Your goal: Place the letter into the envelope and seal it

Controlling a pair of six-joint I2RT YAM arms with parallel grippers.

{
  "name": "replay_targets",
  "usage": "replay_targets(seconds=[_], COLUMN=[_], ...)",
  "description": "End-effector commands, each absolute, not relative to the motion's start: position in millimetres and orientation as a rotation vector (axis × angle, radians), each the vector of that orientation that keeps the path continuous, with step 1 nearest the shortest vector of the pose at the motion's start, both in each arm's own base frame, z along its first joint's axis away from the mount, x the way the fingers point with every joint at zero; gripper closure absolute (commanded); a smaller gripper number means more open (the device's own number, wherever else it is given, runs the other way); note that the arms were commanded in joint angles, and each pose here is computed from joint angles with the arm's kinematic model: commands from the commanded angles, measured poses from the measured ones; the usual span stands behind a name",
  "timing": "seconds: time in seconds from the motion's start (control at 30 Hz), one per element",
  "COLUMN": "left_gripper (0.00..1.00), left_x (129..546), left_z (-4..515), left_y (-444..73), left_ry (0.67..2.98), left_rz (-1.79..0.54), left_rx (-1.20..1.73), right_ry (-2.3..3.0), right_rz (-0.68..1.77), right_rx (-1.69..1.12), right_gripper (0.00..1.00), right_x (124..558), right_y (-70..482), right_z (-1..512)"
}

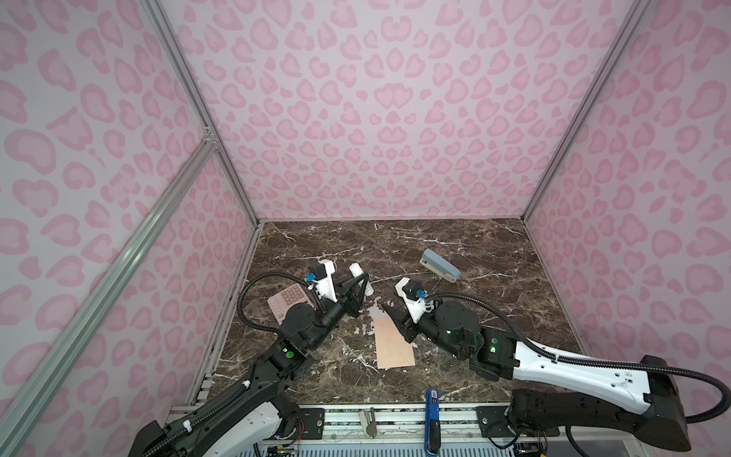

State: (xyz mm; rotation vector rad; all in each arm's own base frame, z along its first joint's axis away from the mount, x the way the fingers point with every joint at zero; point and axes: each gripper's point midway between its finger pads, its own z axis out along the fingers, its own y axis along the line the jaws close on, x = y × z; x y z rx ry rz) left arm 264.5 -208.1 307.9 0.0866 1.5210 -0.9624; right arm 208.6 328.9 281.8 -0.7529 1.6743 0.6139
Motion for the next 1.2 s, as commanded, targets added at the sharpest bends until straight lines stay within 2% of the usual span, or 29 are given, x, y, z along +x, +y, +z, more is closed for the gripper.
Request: replay_targets(seconds=[0.0, 0.33, 0.7, 1.17], left_gripper=[0.95, 0.96, 0.96, 0.96], left_x=[262, 222, 204, 204], left_z=[321, 354, 359, 361], left_y=[-208, -241, -256, -258], left_ry=[1.490, 1.351, 1.304, 1.302], left_rz=[-1.011, -1.303, -1.418, -1.437], left_rx=[0.088, 0.367, 0.499, 0.506], right_ry=[1.631, 1.520, 1.429, 1.439], right_rz=[0.833, 1.181, 1.322, 1.354], right_rx=[-0.831, -0.775, -0.893, -0.926], right_gripper=[0.54, 0.51, 0.49, 0.61], right_x=[191, 199, 181, 180], right_y=[336, 325, 339, 347], right_z=[284, 300, 314, 312])
